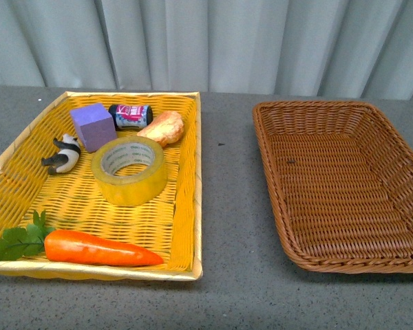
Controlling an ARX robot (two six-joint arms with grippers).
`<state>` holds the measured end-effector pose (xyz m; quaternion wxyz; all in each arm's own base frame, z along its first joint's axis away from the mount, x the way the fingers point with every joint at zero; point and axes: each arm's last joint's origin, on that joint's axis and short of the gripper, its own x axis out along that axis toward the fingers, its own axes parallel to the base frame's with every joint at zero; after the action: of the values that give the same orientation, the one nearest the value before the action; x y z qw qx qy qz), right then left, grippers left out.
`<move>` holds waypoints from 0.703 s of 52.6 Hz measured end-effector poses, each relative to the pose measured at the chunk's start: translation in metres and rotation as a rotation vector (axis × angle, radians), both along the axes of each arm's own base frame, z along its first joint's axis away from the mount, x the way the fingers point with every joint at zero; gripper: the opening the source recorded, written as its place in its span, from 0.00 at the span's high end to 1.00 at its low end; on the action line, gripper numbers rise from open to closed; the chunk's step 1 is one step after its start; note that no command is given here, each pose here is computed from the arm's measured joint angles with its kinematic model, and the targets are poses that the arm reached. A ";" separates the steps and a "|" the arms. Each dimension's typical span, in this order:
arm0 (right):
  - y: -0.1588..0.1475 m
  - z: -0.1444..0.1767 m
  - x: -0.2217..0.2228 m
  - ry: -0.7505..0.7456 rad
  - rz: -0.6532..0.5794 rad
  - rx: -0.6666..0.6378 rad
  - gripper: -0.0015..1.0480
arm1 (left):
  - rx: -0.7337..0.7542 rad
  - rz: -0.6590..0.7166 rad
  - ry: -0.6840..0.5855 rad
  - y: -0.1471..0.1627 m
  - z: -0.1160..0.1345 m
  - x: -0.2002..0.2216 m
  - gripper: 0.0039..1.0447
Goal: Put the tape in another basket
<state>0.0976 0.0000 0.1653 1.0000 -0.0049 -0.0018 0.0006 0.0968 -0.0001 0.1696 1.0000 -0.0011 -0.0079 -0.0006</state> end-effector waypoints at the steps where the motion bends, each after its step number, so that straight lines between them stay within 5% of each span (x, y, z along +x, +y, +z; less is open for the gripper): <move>1: 0.000 0.000 0.000 0.000 0.000 0.000 0.09 | 0.000 0.000 0.000 0.000 0.000 0.000 0.06; 37: 0.000 0.000 0.000 0.000 0.000 0.000 0.09 | 0.000 0.000 0.000 0.000 0.000 0.000 0.06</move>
<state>0.0976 0.0000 0.1653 1.0000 -0.0049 -0.0018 0.0006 0.0968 -0.0001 0.1696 1.0000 -0.0011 -0.0079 -0.0006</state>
